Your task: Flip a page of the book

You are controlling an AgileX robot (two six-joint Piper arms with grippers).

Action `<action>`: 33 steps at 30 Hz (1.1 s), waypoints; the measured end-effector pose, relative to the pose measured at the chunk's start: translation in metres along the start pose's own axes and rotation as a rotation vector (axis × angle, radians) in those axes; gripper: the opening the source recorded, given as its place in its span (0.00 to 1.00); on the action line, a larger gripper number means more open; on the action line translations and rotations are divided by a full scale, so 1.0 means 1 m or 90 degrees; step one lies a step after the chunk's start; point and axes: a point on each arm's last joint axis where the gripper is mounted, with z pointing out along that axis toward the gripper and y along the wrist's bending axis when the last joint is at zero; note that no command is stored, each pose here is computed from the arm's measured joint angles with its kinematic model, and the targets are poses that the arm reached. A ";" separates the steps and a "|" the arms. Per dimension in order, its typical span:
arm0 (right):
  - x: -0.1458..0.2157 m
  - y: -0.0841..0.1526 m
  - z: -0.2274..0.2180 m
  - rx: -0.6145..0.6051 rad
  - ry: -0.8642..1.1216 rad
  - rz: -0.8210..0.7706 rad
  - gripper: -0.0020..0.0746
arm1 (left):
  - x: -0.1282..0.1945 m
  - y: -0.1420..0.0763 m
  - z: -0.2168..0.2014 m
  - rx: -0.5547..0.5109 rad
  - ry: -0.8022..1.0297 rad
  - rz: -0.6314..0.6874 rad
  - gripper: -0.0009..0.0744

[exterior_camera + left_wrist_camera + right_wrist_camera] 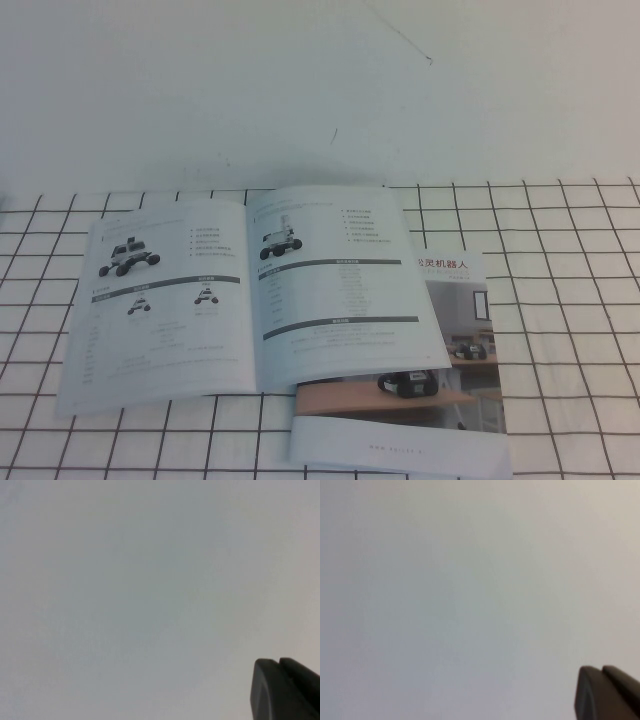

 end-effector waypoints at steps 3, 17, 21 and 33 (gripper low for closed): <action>-0.015 0.002 -0.001 -0.016 -0.107 0.031 0.03 | -0.009 -0.001 0.000 0.006 -0.061 -0.029 0.01; -0.115 0.071 -0.012 -0.250 -0.318 -0.186 0.03 | -0.111 -0.065 0.001 0.131 -0.242 0.071 0.01; -0.152 0.090 -0.016 -0.278 -0.365 -0.248 0.03 | -0.140 -0.084 -0.002 0.143 -0.250 0.127 0.01; -0.172 0.102 0.056 -0.220 -0.095 -0.162 0.03 | -0.125 -0.109 0.068 0.112 0.175 0.229 0.01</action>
